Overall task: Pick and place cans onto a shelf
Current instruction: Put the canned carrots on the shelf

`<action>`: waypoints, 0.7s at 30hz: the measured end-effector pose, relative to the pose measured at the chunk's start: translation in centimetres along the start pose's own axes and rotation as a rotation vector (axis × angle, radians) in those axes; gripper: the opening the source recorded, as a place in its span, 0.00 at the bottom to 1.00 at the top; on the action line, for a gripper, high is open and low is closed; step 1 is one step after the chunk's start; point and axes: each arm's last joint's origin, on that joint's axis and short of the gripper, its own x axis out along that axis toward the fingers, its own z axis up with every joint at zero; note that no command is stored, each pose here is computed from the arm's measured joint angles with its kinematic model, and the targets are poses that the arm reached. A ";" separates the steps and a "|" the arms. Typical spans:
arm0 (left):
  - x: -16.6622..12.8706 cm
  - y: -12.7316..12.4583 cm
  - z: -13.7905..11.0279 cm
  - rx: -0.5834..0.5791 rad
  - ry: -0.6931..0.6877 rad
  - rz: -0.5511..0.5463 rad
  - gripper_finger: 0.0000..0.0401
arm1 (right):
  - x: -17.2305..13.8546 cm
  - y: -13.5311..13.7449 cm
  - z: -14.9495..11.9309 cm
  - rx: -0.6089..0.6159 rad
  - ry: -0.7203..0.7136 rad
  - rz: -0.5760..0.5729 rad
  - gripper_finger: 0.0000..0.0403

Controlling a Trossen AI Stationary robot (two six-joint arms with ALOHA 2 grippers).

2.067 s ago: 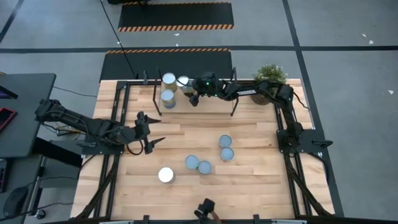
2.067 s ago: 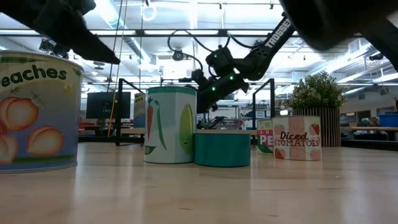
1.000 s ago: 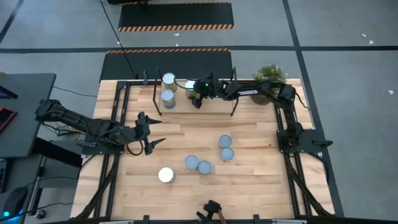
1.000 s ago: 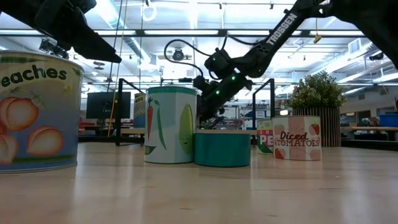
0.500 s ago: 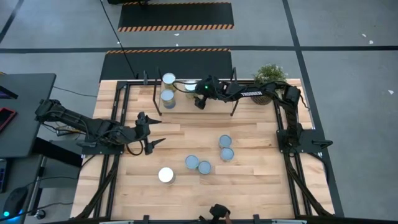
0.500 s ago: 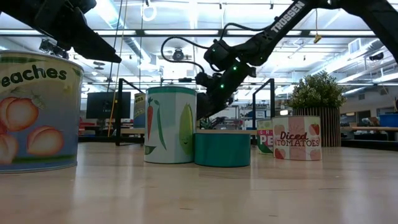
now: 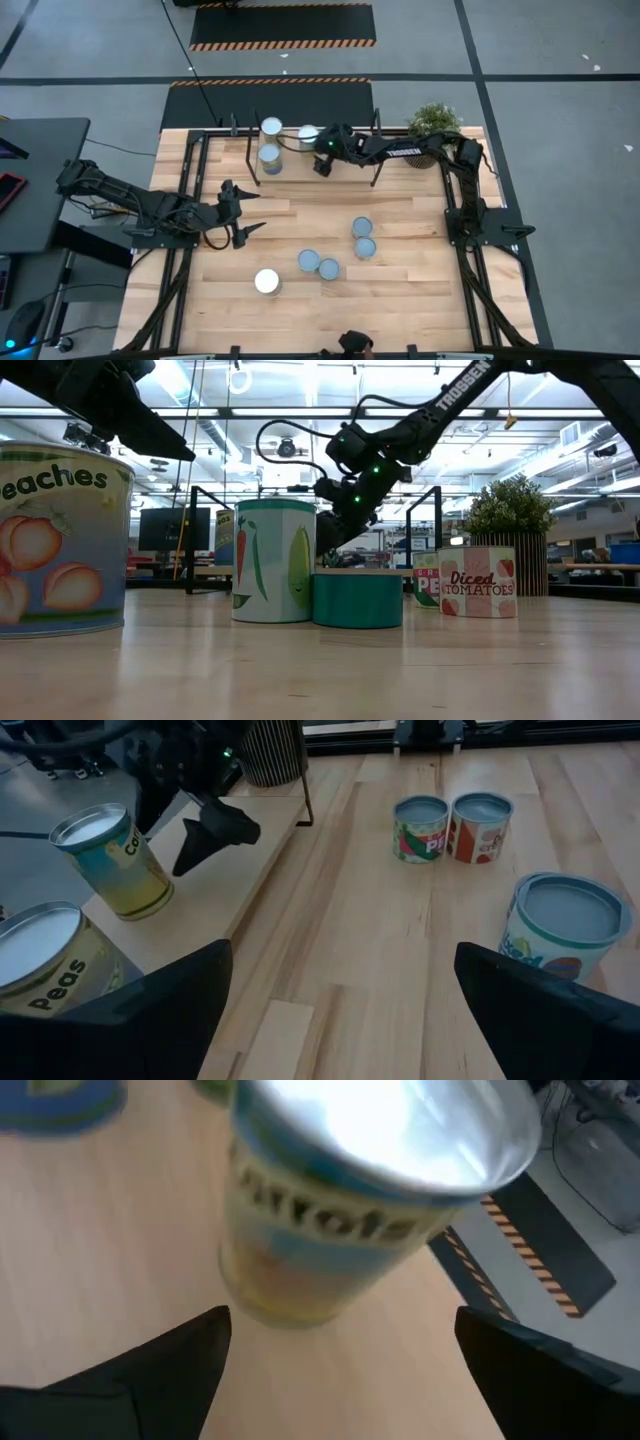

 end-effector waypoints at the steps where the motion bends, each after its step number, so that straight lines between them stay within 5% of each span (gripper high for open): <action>1: 0.0 0.0 0.0 0.000 0.000 -0.001 0.96 | 0.0 0.1 -0.1 -0.006 0.015 -0.016 0.98; 9: 0.1 0.1 0.1 -0.005 -0.003 0.006 0.96 | -0.3 0.0 -0.4 -0.028 0.066 -0.235 0.98; 21: 0.1 0.1 0.1 -0.006 -0.005 0.005 0.96 | -0.2 0.1 0.7 -0.009 -0.048 -0.140 0.98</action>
